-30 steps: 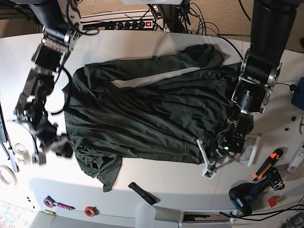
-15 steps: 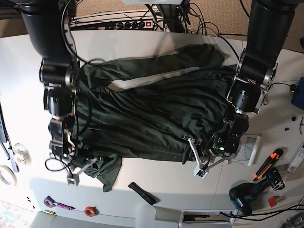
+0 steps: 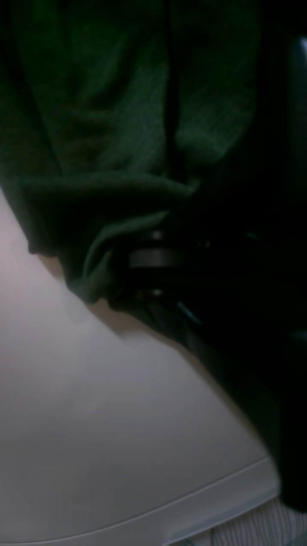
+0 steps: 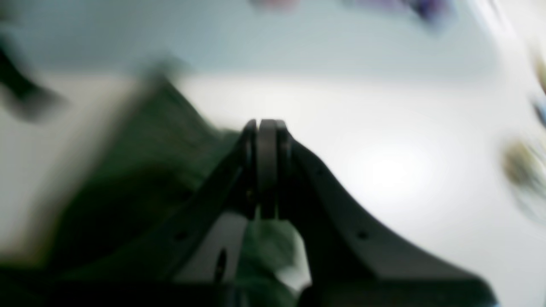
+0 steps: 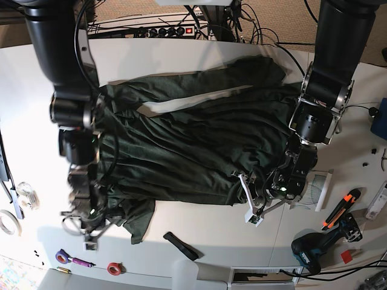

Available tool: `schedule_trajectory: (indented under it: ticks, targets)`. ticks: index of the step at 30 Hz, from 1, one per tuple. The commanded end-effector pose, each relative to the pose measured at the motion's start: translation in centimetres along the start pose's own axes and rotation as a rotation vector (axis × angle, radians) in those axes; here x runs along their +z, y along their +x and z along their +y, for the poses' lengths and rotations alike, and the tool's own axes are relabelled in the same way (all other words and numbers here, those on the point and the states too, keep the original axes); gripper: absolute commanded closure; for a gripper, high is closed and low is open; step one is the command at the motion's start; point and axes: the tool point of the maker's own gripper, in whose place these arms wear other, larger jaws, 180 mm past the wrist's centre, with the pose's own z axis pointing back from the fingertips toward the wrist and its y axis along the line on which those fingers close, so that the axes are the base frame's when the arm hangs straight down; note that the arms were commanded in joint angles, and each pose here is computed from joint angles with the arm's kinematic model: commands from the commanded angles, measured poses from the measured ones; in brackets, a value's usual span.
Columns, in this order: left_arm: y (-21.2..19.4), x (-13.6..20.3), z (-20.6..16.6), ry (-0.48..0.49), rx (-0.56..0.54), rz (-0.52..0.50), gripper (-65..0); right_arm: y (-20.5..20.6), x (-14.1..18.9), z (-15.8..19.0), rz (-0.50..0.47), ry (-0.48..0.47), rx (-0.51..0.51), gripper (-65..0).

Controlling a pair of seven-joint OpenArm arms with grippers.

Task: Layout the t-shirt on the table in an organized manner, then fold the t-shirt properly
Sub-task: 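Pull the hem outward with the right gripper while the left holds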

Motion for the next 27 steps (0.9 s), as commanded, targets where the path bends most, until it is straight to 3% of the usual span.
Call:
schedule_trajectory:
  ticks: [1, 2, 4, 9, 15, 17, 22, 27]
  targets:
    - [2.0, 0.6, 0.3, 0.005, -0.013, -0.037, -8.0, 3.9, 1.2, -2.3, -0.032, -0.042, 0.008, 0.0]
    - [1.9, 0.5, 0.3, 0.003, -0.012, -0.035, -8.0, 3.3, 1.6, -2.9, 0.04, -0.043, 0.024, 0.0]
    - [2.0, 0.5, 0.2, 0.0, -0.009, -0.037, -8.0, 2.9, 2.0, -3.4, 0.096, -0.007, 0.027, 0.0]
    - [1.6, 0.4, 0.1, -0.005, -0.001, -0.032, -8.0, -0.3, 1.4, -1.7, 0.159, 0.114, -0.04, 0.0]
    - [0.5, 0.1, -0.3, -0.012, 0.005, -0.017, -8.0, -4.6, 0.4, 0.5, 0.173, 0.144, -0.018, 0.0]
    - [0.4, 0.1, -0.4, -0.014, 0.007, -0.015, -8.0, -4.8, 0.0, 0.9, 0.123, 0.149, -0.018, 0.0]
    - [0.0, 0.1, -0.4, -0.016, 0.009, 0.007, -8.0, -2.2, -0.4, 1.1, -0.177, 0.126, 0.028, 0.0]
    - [0.0, 0.1, -0.4, -0.016, 0.009, 0.008, -8.0, 0.5, 0.1, 0.0, -0.364, 0.057, 0.079, 0.0]
